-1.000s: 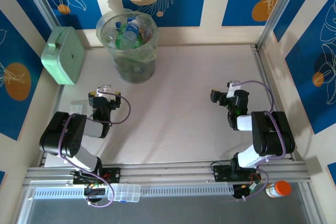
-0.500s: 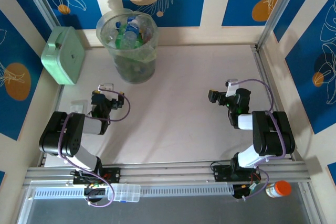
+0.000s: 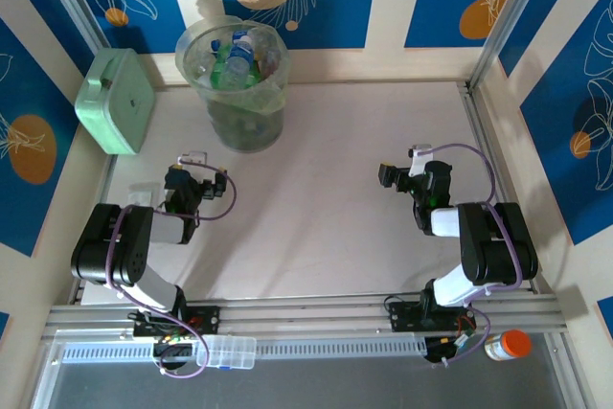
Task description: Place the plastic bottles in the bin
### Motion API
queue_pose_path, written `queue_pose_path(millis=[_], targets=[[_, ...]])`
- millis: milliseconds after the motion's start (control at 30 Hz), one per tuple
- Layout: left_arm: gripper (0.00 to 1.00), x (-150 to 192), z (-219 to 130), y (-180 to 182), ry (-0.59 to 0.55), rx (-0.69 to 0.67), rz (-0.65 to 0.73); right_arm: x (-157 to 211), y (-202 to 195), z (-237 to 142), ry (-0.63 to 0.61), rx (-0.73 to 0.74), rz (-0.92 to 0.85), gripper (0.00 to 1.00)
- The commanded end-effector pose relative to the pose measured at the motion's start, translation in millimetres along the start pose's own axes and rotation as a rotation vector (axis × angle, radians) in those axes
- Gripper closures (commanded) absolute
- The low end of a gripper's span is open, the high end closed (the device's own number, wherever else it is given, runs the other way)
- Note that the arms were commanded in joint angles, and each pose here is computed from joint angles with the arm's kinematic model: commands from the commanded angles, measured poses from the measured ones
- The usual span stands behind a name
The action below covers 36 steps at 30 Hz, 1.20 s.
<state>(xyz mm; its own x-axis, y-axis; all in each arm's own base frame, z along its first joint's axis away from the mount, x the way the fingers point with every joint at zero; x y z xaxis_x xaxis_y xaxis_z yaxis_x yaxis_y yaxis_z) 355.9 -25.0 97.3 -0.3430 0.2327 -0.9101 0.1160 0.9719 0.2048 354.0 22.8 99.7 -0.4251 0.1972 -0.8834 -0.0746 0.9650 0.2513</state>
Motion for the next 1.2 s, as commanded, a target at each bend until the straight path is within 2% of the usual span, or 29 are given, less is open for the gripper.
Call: queue_pose_path(millis=[0,1167], targets=[[0.01,-7.3,2.5,2.8,-0.024,0.007,-0.010,-10.3,0.7,1.6,-0.033,0.015,-0.013,0.01],[0.01,-7.2,0.9,3.5,-0.032,0.013,-0.012,-10.8,0.5,1.4,-0.034,0.009,-0.009,0.01]])
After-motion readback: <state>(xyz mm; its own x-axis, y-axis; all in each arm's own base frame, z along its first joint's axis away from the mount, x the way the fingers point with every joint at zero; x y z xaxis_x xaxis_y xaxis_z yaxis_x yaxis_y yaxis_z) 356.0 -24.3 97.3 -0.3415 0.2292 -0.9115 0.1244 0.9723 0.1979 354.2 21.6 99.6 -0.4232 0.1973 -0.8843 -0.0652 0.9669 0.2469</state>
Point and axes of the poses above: each hand's point on the last joint's axis, 136 mm out from that joint toward the fingers, its own z axis out along the fingers, its own y axis along the line the jaws close on, x = y × z, the point moved 4 cm from there along -z, back along the fingers, and after that the axes turned 7 degrees about z, right-handed, at the moved point
